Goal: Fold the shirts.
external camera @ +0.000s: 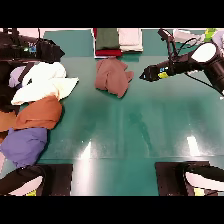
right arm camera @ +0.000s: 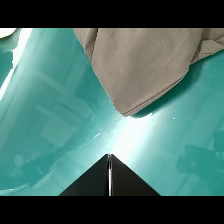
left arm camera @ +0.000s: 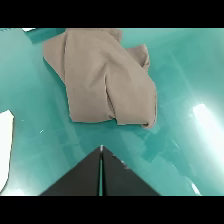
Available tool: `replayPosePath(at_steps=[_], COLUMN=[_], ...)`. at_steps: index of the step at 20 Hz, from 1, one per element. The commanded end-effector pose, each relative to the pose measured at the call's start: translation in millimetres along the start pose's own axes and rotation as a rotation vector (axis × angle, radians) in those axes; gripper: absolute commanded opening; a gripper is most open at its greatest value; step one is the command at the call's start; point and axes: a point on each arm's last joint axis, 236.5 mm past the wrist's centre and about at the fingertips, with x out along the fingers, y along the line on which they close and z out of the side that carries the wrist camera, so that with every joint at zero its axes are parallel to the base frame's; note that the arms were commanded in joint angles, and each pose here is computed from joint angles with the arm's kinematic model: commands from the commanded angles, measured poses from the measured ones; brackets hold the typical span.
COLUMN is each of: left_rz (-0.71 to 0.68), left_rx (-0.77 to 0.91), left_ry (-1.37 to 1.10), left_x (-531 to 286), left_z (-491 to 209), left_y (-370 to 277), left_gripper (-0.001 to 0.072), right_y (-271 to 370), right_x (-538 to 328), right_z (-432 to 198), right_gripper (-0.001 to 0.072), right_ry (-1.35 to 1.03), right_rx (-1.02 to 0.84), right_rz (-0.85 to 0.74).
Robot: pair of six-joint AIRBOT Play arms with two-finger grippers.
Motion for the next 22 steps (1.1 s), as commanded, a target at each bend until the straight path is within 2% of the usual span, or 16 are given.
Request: replayPosePath(at_steps=[1, 16, 17, 18, 19, 22], left_rz=[0.0, -0.025, -0.022, -0.017, -0.015, -0.017], left_rx=[0.0, -0.039, -0.019, 0.014, 0.009, -0.039], left_ry=[0.0, -0.098, -0.106, -0.106, -0.092, 0.047], left_x=[0, -1, 3, 10, 22, 94], left_z=[0, 23, 26, 27, 24, -8], left_y=[0, -5, -4, -1, 2, 19], left_gripper=[0.0026, 0.0026, 0.006, 0.0377, 0.0536, 0.0547], right_y=[0, 1, 3, 3, 4, 11], right_x=[0, 0, 1, 0, 0, 0], right_z=[0, 0, -1, 0, 0, -15], right_gripper=[0.0017, 0.0017, 0.0017, 0.0016, 0.0017, 0.0017], right_ry=[0.0, 0.0, 0.004, 0.001, 0.002, 0.064], right_rx=[0.0, 0.001, 0.002, 0.003, 0.004, 0.01], right_rz=[0.001, 0.003, 0.011, 0.011, 0.013, 0.044])
